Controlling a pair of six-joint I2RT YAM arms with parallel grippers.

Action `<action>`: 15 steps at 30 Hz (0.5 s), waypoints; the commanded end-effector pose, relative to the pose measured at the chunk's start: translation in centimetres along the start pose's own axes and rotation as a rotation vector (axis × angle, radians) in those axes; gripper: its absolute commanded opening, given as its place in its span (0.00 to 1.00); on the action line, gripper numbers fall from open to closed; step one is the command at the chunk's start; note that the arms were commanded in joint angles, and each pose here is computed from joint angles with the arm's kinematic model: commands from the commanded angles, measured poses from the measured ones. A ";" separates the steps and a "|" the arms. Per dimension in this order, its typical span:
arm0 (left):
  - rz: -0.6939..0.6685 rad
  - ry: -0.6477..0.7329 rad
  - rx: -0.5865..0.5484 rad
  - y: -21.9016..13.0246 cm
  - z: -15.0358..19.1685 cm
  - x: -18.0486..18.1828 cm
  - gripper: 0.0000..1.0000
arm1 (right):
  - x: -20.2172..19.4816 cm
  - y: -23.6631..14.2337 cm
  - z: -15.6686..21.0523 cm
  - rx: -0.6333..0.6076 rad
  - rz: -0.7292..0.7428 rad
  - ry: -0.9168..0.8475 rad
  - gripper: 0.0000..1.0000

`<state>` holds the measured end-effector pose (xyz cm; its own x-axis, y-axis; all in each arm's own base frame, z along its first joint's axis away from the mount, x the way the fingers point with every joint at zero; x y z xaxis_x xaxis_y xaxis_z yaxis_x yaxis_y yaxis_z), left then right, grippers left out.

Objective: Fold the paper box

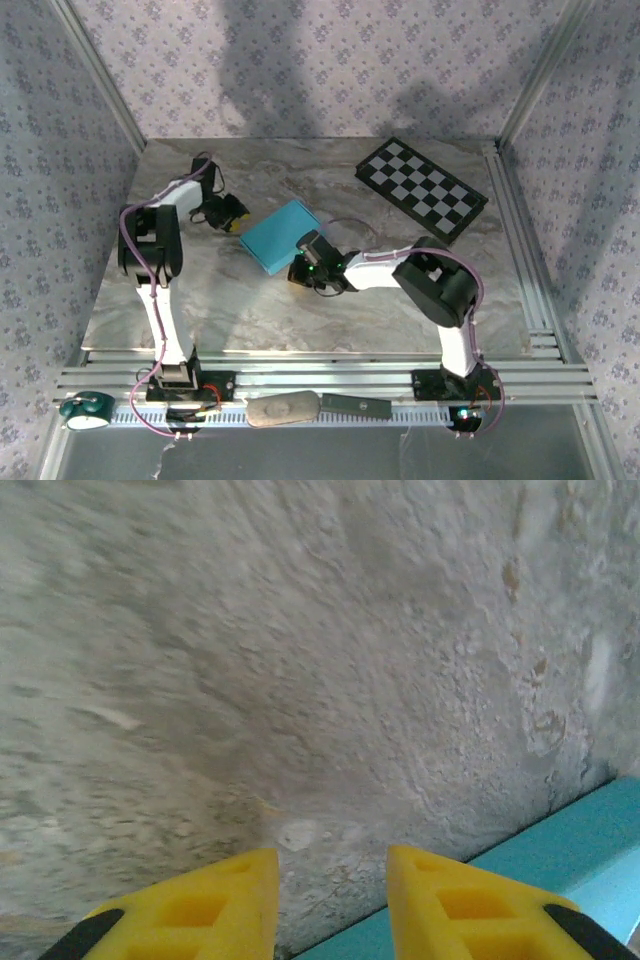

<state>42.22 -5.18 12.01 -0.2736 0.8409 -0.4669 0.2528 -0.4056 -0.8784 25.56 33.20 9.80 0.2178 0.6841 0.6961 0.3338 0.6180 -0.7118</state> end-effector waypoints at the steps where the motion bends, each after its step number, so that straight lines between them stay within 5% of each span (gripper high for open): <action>1: 0.039 0.040 0.030 0.5 1.3 -0.3 0.33 | 1.0 1.5 -0.7 -0.055 -0.047 0.060 0.00; 15: 0.132 0.065 0.059 1.8 4.7 -2.0 0.31 | 2.5 2.3 -1.4 -0.065 -0.074 0.062 0.00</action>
<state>40.69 -7.08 11.19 -0.1879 0.8370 -0.5140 0.3128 -0.4450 -0.8391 27.77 35.68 9.45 0.2399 0.6185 0.7483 0.3771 0.6509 -0.6589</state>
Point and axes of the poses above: each hand's point on the last joint's axis, 136 mm out from that joint toward the fingers, its own y axis out along the fingers, its own x axis along the line the jaws close on, z = x × y, the point moved 10 cm from there along -y, back along the fingers, and after that the axes turned 14 degrees about y, right-handed, at the moved point
